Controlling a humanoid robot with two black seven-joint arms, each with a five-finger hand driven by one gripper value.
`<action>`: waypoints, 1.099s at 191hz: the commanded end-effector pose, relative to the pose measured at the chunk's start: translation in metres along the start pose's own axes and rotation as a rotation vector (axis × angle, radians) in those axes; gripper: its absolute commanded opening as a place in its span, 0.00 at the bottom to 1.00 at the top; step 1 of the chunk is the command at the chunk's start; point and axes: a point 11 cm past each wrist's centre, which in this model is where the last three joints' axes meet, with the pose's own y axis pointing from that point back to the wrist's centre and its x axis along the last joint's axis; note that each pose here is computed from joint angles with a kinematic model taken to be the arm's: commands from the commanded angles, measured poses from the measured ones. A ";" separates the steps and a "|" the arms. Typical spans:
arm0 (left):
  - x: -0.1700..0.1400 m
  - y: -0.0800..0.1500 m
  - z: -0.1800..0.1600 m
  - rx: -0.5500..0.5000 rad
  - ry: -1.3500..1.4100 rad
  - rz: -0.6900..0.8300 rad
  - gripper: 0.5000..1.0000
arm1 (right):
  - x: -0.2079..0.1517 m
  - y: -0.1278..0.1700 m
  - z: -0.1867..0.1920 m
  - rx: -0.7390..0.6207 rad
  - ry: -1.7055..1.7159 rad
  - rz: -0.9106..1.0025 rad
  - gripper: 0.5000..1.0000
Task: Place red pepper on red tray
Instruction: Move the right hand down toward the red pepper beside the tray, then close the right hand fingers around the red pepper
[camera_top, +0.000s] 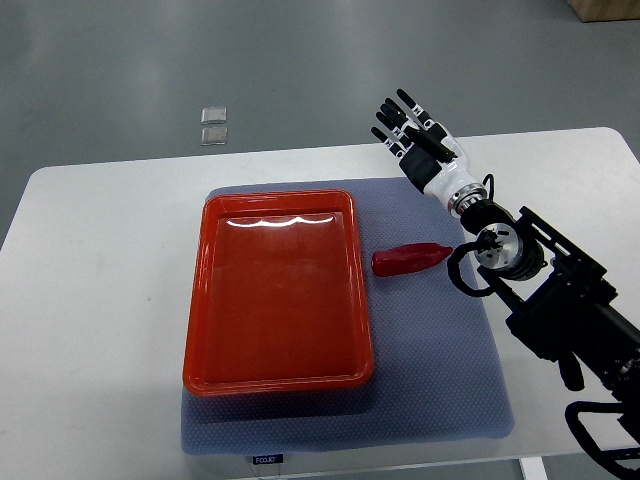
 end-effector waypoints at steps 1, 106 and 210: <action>0.000 0.000 0.000 0.000 -0.001 0.000 1.00 | 0.000 0.000 0.000 0.001 0.001 0.001 0.83; 0.000 0.000 0.000 0.000 0.002 0.001 1.00 | -0.023 -0.006 -0.020 -0.271 0.773 -0.280 0.83; 0.000 0.000 0.000 0.000 0.002 0.000 1.00 | -0.026 0.033 -0.034 -0.822 1.723 -0.568 0.82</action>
